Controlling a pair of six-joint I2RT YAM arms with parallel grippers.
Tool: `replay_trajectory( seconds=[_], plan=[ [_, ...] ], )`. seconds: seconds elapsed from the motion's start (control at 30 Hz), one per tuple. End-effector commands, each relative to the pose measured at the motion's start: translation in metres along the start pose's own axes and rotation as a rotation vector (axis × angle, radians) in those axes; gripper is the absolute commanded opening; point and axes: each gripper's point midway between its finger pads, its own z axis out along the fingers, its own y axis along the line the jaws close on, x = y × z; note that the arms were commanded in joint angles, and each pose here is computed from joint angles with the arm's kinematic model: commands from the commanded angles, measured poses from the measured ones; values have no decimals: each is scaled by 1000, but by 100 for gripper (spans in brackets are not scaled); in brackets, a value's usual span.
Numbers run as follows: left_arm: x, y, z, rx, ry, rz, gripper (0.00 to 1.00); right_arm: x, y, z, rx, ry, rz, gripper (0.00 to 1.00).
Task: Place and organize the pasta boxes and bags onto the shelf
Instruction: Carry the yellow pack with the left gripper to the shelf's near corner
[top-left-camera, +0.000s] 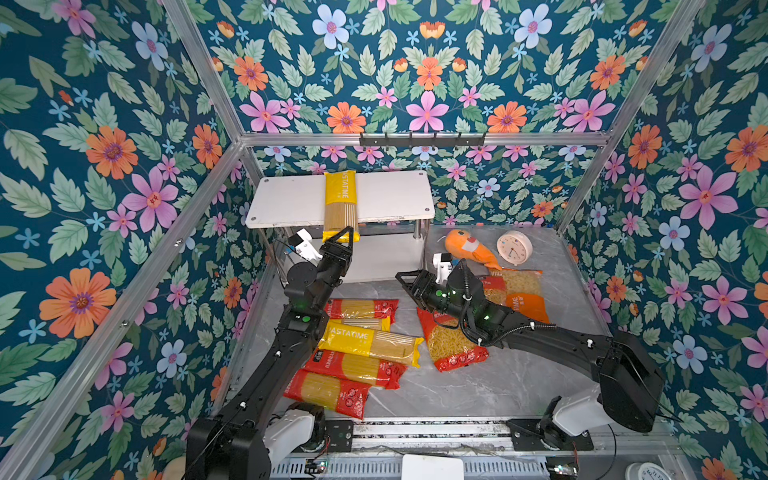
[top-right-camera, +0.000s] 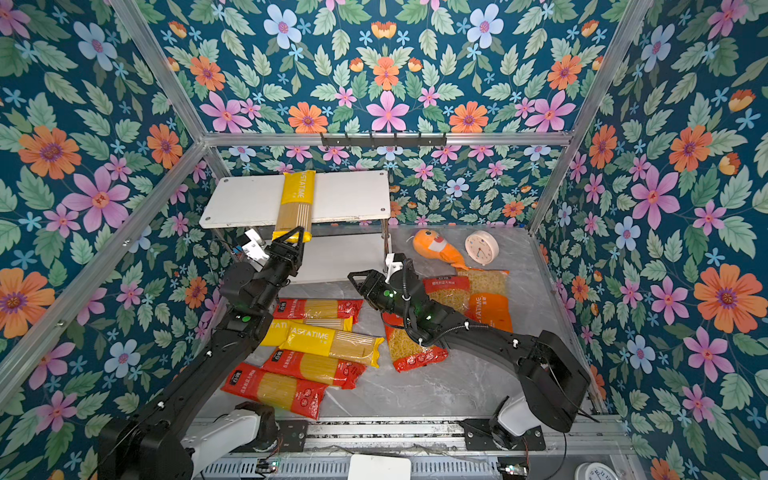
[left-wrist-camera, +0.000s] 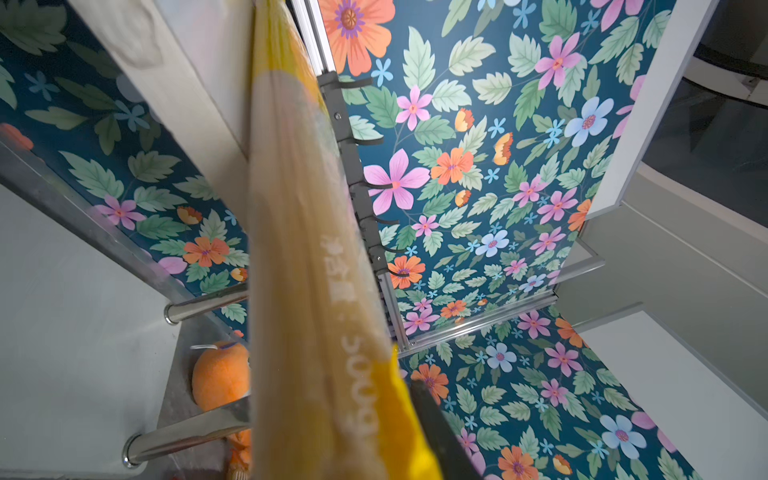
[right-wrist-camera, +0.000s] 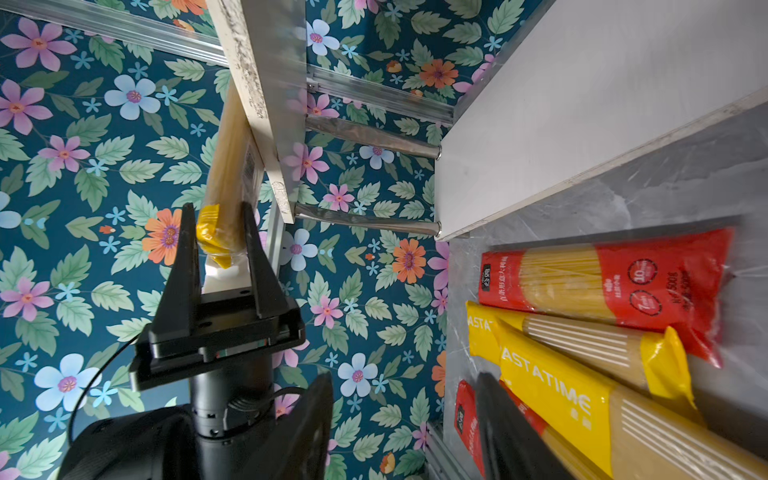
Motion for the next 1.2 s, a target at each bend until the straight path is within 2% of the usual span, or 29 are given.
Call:
replay_trajectory(
  seconds=[0.0, 0.13, 0.33, 0.5, 0.67, 0.8, 1.17],
  plan=[
    [-14, 0, 0, -35, -56, 39, 30, -1, 2, 2, -12, -5, 3, 56],
    [-18, 3, 3, -61, -9, 35, 17, 4, -2, 7, -13, 17, 19, 55],
    [-54, -8, -17, -50, -39, 35, 0, 8, -11, 8, 5, 31, 23, 55],
    [-85, -13, -34, -71, -28, 35, 0, 12, -18, 10, 14, 45, 36, 54],
    [-112, -10, -41, -30, 76, 28, 0, 15, -28, 8, 20, 42, 50, 54],
    [-143, -12, -50, -35, 55, 68, 0, 18, -33, 7, 28, 52, 55, 53],
    [-178, 10, -51, -115, 8, 108, 0, 26, -47, 9, 51, 83, 60, 52]
  ],
)
